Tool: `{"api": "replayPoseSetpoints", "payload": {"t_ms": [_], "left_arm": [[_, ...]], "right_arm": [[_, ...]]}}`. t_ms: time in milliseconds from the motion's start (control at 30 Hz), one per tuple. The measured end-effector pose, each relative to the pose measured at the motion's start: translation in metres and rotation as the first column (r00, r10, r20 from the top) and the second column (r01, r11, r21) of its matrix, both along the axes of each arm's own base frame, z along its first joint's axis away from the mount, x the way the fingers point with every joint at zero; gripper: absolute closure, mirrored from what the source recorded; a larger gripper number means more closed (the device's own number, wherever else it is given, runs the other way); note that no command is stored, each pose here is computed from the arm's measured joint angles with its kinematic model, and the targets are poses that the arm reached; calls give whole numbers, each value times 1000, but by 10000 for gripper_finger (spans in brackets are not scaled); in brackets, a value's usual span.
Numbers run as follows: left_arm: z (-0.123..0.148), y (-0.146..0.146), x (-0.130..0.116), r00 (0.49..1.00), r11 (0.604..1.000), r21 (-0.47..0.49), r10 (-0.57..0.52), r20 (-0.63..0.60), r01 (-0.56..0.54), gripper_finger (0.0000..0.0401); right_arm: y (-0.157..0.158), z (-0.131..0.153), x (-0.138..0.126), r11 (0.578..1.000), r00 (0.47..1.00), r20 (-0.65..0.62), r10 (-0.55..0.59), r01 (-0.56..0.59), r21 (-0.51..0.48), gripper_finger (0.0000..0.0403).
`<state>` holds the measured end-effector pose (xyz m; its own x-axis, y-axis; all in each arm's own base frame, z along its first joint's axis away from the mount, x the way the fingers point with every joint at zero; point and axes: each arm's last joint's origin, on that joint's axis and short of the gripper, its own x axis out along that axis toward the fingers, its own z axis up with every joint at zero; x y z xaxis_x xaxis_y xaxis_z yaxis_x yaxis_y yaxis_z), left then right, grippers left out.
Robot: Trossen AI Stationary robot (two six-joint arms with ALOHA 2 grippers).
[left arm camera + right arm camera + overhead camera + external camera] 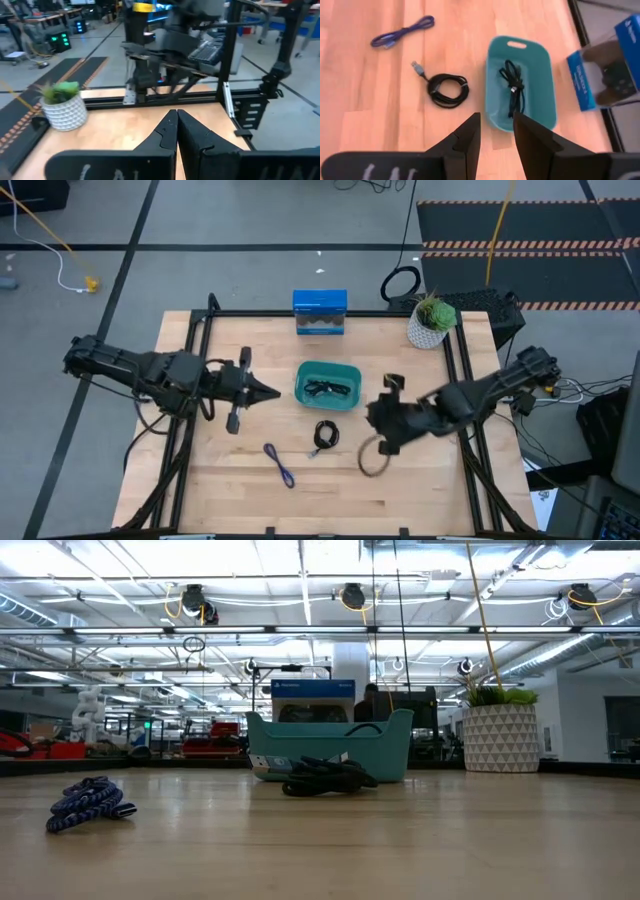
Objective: Pick and place USB-C Cables
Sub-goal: Put the violet charger cable into the green container
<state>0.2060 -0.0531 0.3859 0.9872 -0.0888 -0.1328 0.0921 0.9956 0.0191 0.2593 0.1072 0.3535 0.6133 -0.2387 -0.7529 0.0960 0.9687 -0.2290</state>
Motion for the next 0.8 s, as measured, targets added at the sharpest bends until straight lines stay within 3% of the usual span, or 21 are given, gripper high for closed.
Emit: {"api": "replayPoseSetpoints", "payload": {"t_ms": [233, 467, 667, 800], "left_arm": [[41, 3, -17, 999, 999, -22, 29, -30, -30, 393], [67, -6, -14, 991, 1000, -1, 24, -130, -24, 393], [73, -20, 1, 961, 999, 49, 7, -276, 7, 393], [71, -27, 9, 928, 997, 70, 7, -372, 21, 393]], "right_arm": [[29, 2, -18, 999, 998, 38, 41, -40, -30, 328], [44, -19, -28, 998, 998, 14, 55, -54, -40, 383], [49, -30, -34, 994, 996, 2, 92, -92, -52, 399], [49, -21, -44, 987, 983, 96, 159, -157, -27, 402]]}}
